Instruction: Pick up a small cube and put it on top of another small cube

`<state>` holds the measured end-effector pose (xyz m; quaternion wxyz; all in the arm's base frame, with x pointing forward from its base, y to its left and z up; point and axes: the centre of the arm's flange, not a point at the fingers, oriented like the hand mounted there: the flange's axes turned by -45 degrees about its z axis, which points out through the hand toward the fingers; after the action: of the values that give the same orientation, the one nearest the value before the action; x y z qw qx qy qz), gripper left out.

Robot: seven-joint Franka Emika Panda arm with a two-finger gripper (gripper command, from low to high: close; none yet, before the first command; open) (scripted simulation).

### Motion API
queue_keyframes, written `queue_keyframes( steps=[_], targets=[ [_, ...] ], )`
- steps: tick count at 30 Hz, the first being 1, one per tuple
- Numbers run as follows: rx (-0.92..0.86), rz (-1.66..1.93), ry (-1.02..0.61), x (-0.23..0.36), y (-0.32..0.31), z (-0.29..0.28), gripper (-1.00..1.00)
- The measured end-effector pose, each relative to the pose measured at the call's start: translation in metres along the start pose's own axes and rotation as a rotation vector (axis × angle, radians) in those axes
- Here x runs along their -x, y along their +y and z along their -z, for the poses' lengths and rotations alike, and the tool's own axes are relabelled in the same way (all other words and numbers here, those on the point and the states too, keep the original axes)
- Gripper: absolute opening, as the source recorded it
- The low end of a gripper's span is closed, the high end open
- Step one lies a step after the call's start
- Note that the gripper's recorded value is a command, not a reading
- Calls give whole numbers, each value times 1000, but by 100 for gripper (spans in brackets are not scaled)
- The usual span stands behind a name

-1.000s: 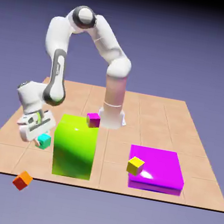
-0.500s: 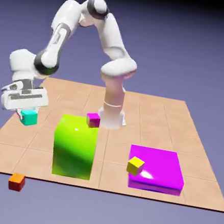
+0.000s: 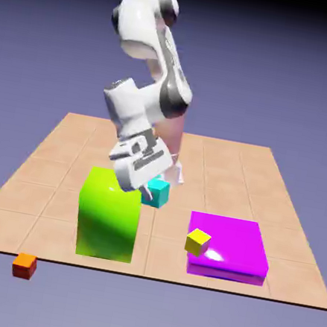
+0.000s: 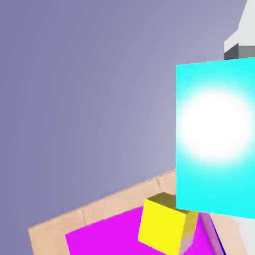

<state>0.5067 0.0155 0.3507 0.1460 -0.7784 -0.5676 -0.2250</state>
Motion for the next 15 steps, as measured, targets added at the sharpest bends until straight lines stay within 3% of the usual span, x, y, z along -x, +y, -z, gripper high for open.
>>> queue_keyframes(
  steps=[2, 5, 15],
  targets=[
    [-51, 67, -26, -28, -20, -24, -100],
    [-135, 191, -97, -19, -39, -56, -100],
    [-134, 195, -95, -7, -44, -107, -100]
  ],
)
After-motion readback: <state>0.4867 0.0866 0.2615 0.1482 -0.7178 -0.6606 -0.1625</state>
